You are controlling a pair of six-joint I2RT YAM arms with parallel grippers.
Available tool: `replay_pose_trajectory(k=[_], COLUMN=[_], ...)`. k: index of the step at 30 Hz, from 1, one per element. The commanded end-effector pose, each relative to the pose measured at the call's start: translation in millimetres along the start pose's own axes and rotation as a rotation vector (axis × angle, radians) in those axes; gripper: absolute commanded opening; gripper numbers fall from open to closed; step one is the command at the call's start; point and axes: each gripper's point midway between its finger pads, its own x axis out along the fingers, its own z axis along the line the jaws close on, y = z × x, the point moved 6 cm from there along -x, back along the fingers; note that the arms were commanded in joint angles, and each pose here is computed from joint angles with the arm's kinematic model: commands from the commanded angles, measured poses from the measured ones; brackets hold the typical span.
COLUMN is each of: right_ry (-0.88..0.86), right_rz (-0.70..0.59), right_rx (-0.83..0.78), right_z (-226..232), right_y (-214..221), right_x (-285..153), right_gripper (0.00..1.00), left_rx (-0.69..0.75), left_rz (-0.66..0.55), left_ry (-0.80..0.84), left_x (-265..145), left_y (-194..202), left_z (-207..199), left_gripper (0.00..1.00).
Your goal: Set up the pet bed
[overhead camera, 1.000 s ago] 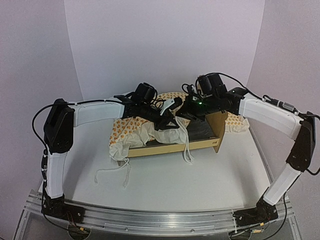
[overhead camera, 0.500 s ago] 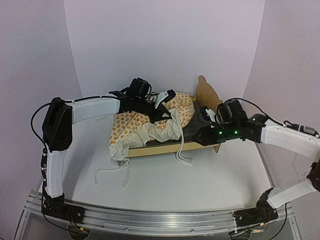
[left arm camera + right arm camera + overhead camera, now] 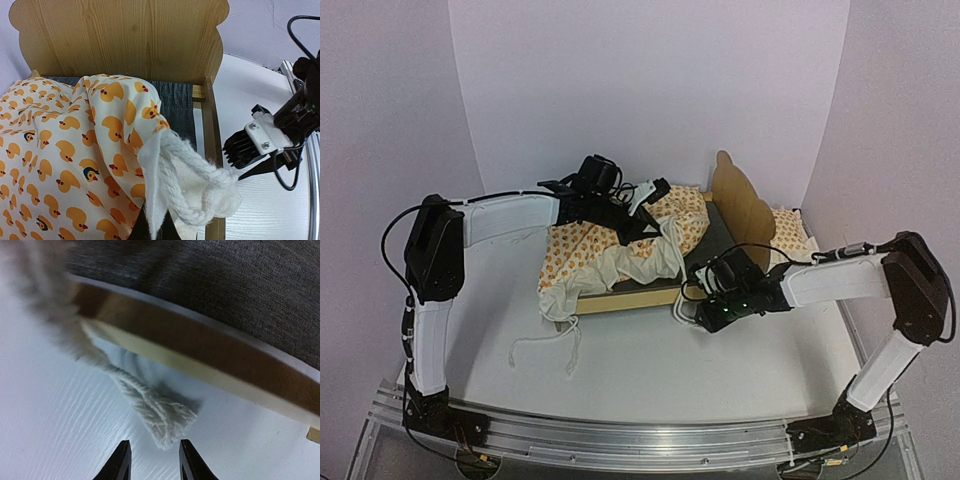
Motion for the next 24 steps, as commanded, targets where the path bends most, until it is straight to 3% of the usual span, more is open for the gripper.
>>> replay_pose_trajectory(k=[1,11,13,17,24], right_ry=[0.128,0.147,0.149,0.152,0.117], right_rz=[-0.066,0.026,0.04,0.04,-0.007], right_rx=[-0.019,0.002,0.011,0.021,0.024], right_z=[-8.9,-8.4,-8.8,-9.5,-4.3], right_y=[-21.7,6.6,10.9,12.5,-8.1], right_x=[14.3,44.7,47.9,46.6,0.3], right_gripper=[0.3,0.31,0.27,0.02,0.0], left_rx=[0.039,0.037,0.036,0.035,0.039], left_rz=[-0.052,-0.054,-0.053,-0.054,-0.055], left_ry=[-0.016,-0.011,-0.011,-0.011,-0.019], left_x=[-11.5,-11.9,-11.7,-12.0,-14.2], left_y=[-23.9,-24.2,-24.0,-24.0,-25.5], left_z=[1.4,1.3,1.0,1.5,2.8], left_gripper=[0.0,0.0,0.0,0.0,0.0])
